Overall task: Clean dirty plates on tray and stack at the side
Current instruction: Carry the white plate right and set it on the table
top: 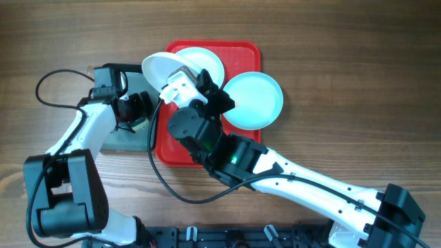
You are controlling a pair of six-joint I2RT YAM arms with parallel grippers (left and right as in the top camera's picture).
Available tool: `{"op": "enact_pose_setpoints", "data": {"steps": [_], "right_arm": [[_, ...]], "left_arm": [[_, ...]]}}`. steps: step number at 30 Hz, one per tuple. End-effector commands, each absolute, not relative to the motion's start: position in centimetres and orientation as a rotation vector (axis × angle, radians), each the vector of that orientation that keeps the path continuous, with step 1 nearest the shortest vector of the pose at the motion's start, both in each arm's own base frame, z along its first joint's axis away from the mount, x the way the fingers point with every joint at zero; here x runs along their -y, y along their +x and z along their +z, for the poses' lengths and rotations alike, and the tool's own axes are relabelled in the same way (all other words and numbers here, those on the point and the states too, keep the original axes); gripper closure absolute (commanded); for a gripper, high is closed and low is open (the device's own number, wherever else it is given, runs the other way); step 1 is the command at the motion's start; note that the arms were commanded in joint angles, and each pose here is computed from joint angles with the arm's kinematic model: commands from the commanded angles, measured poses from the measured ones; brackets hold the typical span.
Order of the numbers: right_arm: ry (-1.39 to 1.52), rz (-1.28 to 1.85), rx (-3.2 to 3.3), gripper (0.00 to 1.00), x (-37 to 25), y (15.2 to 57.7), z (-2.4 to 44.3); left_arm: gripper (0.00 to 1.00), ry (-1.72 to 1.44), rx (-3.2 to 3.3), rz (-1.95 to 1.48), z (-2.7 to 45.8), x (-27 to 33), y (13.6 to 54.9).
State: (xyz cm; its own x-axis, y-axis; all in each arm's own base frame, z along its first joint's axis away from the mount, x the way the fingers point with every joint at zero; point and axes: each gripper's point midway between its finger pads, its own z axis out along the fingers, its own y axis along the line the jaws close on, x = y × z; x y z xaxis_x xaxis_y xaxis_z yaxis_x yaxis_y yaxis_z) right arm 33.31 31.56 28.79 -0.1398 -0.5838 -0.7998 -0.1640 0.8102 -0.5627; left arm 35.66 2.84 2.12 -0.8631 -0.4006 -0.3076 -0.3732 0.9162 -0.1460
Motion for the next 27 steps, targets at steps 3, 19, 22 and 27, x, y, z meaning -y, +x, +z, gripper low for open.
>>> {"op": "enact_pose_setpoints", "data": {"steps": [3,19,22,27], "right_arm": [[-0.458,-0.184,-1.832,0.96,-31.5,34.4,26.6],[0.010,0.586,-2.256,0.96,-15.4,45.2,21.0],[0.157,0.540,-2.262,0.96,-9.4,46.4,20.6],[0.427,0.403,-2.281,0.96,1.1,46.2,19.1]], "left_arm": [[0.00,-0.579,-2.753,-0.094,1.7,-3.2,35.3],[0.00,-0.579,-2.753,-0.094,1.7,-3.2,35.3],[0.00,-0.580,-2.753,-0.094,1.7,-3.2,35.3],[0.00,-0.579,-2.753,-0.094,1.7,-3.2,35.3]]}}
